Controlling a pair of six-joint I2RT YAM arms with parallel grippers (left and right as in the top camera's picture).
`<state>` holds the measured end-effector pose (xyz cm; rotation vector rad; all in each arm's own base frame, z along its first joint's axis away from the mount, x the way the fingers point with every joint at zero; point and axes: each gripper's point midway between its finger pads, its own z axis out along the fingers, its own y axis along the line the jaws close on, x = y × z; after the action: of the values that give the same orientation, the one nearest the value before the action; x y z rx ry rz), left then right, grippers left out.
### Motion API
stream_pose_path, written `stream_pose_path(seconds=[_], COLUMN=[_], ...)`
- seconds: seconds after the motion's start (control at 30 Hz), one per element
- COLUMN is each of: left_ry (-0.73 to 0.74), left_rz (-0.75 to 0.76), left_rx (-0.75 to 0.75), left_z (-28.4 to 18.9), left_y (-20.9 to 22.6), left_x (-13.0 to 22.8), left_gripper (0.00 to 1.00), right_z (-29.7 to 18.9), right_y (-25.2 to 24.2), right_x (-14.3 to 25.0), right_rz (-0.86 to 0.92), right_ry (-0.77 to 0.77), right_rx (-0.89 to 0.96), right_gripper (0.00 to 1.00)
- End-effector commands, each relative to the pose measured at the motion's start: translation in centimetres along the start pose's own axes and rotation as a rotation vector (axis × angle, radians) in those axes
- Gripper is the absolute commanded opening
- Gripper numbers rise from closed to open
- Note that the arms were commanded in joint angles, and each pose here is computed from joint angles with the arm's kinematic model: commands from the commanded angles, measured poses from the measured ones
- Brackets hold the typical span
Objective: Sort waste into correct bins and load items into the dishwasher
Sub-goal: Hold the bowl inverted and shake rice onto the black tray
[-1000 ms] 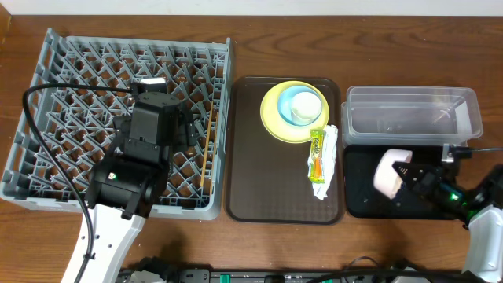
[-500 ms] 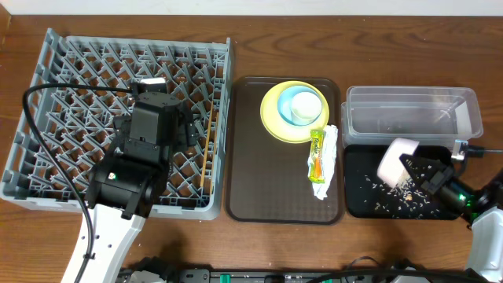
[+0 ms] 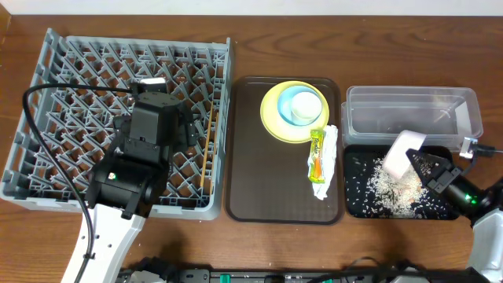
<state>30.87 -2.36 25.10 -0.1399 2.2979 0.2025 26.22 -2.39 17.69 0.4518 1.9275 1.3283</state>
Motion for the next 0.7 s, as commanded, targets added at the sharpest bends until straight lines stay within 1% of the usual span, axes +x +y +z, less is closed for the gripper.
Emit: stream_pose_path(seconds=[0.0,0.07,0.17,0.27,0.33,0.43,0.57,0.63,0.67], left_ry=[-0.016,-0.016,-0.016,-0.016,-0.016,-0.016,-0.016,-0.016,-0.016], left_rz=[-0.018,-0.019,-0.018,-0.018,-0.018,-0.018,-0.018,-0.018,-0.018], left_rx=[-0.018,-0.018,-0.018,-0.018,-0.018,-0.018,-0.018,-0.018,-0.018], left_z=[-0.3,-0.3,-0.3,-0.3,-0.3,-0.3,-0.3,-0.3,-0.3], left_y=[0.4,0.4,0.4,0.4,0.4,0.4,0.4,0.4,0.4], left_x=[-0.6,-0.7,-0.6,-0.6,-0.6,-0.6,-0.6,-0.6,-0.6], left_gripper=[0.92,0.92,0.92,0.93,0.92,0.92,0.92,0.92,0.92], right_z=[-0.2,-0.3,-0.6,-0.5,-0.5,-0.8,-0.3,-0.4,-0.5], right_y=[0.6,0.6,1.3,1.2,1.2,2.0,1.2,1.0,1.3], right_x=[0.8,0.3,-1.1,0.3,0.0,-1.2,0.6,0.5,0.2], right_rz=[-0.020,-0.044,-0.007,-0.041,-0.065,-0.039,-0.080,-0.102,-0.083], right_ry=[0.007,-0.008,-0.036,-0.024,-0.031,-0.046,-0.025,-0.033,-0.040], right_rx=[-0.030,-0.034,-0.082,-0.086,-0.091,-0.139,-0.110,-0.108,-0.127], right_gripper=[0.01,0.01,0.01,0.01,0.01,0.01,0.01,0.01,0.01])
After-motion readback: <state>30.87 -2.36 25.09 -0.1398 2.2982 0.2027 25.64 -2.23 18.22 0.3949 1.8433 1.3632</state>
